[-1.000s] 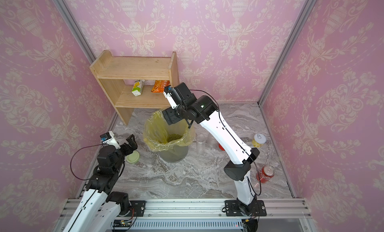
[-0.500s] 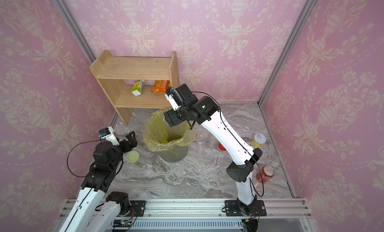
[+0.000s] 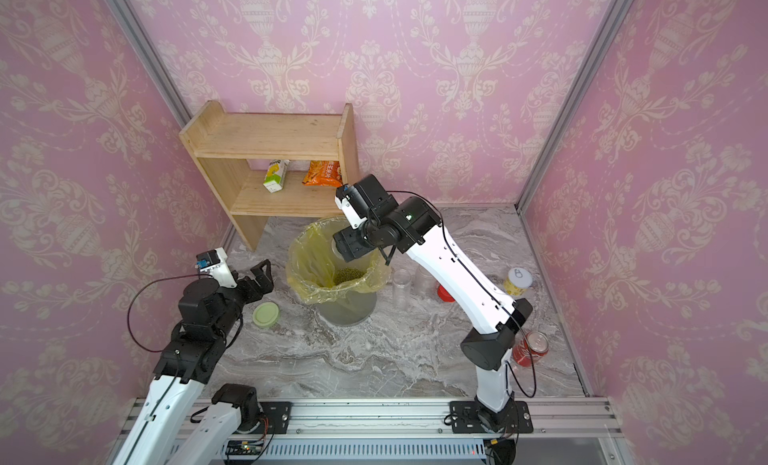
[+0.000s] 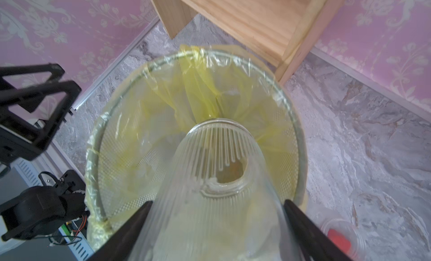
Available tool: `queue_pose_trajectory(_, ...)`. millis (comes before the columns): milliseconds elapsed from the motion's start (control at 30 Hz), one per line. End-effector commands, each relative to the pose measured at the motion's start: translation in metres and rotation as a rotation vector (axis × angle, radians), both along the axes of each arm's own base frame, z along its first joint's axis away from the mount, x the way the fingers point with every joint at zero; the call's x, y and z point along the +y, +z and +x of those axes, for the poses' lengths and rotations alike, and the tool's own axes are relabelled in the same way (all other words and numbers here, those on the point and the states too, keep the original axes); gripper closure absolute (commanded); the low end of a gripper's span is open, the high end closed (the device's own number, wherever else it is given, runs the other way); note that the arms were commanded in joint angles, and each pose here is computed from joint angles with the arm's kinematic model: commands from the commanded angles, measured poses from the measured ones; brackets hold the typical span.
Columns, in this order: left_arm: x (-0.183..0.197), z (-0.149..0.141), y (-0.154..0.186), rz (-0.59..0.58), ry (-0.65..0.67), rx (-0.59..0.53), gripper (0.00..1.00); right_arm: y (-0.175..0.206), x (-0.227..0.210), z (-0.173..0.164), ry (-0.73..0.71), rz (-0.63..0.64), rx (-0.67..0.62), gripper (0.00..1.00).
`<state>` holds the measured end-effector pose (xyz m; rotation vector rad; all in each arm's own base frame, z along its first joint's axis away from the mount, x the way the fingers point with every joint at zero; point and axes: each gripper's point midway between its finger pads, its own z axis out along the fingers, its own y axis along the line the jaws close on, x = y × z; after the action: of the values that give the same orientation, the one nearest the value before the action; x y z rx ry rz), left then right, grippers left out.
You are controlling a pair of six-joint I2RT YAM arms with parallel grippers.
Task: Empty moldy mung beans from jars
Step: Pour the moldy mung beans from the jar into the trash bin.
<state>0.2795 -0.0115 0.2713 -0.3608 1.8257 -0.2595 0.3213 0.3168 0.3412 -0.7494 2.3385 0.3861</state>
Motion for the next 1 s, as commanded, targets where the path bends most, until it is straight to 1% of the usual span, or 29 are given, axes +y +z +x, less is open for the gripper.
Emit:
queue_pose_trajectory(0, -0.005, 0.003, 0.015, 0.007, -0.036, -0.022, 0.01, 0.059, 0.004, 0.011, -0.001, 0.16, -0.124, 0.96)
queue_pose_trajectory(33, -0.007, 0.004, 0.014, 0.004, -0.046, -0.012, 0.01, 0.059, 0.008, 0.017, 0.006, 0.146, -0.123, 0.96)
queue_pose_trajectory(67, -0.009, 0.005, 0.03, -0.001, -0.053, -0.038, 0.01, 0.058, 0.013, 0.021, 0.017, 0.14, -0.117, 0.97)
queue_pose_trajectory(167, -0.01, 0.002, 0.04, -0.01, -0.062, -0.06, 0.01, 0.051, 0.027, 0.024, 0.05, 0.152, -0.089, 0.97)
queue_pose_trajectory(233, -0.011, -0.002, 0.046, -0.029, -0.063, -0.078, 0.01, 0.055, 0.033, 0.024, 0.066, 0.19, -0.097, 0.97)
queue_pose_trajectory(300, -0.017, -0.002, 0.056, -0.089, -0.088, -0.113, 0.01, 0.064, 0.038, 0.023, 0.08, 0.253, -0.137, 0.97)
queue_pose_trajectory(400, -0.04, 0.001, 0.086, -0.283, -0.195, -0.226, 0.01, 0.085, 0.04, 0.021, 0.1, 0.343, -0.221, 0.97)
queue_pose_trajectory(467, -0.051, 0.008, 0.105, -0.471, -0.251, -0.301, 0.01, 0.101, 0.04, 0.018, 0.117, 0.392, -0.271, 0.97)
queue_pose_trajectory(500, -0.055, 0.01, 0.116, -0.538, -0.277, -0.332, 0.01, 0.107, 0.041, 0.017, 0.13, 0.408, -0.286, 0.97)
queue_pose_trajectory(533, -0.059, 0.018, 0.11, -0.619, -0.291, -0.322, 0.01, 0.114, 0.042, 0.015, 0.144, 0.423, -0.301, 0.97)
queue_pose_trajectory(567, -0.062, 0.023, 0.116, -0.68, -0.307, -0.34, 0.01, 0.119, 0.043, 0.014, 0.154, 0.436, -0.317, 0.97)
queue_pose_trajectory(633, -0.064, 0.031, 0.127, -0.766, -0.323, -0.368, 0.01, 0.13, 0.046, 0.011, 0.179, 0.463, -0.35, 0.97)
queue_pose_trajectory(700, -0.066, 0.041, 0.131, -0.826, -0.327, -0.369, 0.01, 0.138, 0.048, 0.01, 0.195, 0.489, -0.381, 0.97)
queue_pose_trajectory(733, -0.067, 0.043, 0.145, -0.853, -0.34, -0.394, 0.01, 0.144, 0.049, 0.009, 0.2, 0.505, -0.403, 0.97)
queue_pose_trajectory(800, -0.068, 0.05, 0.152, -0.906, -0.343, -0.412, 0.01, 0.156, 0.049, 0.007, 0.212, 0.54, -0.458, 0.97)
queue_pose_trajectory(900, -0.072, 0.058, 0.17, -0.93, -0.367, -0.456, 0.01, 0.169, 0.049, 0.005, 0.218, 0.576, -0.527, 0.98)
queue_pose_trajectory(967, -0.078, 0.059, 0.191, -0.945, -0.42, -0.513, 0.01, 0.172, 0.049, 0.006, 0.213, 0.575, -0.545, 0.97)
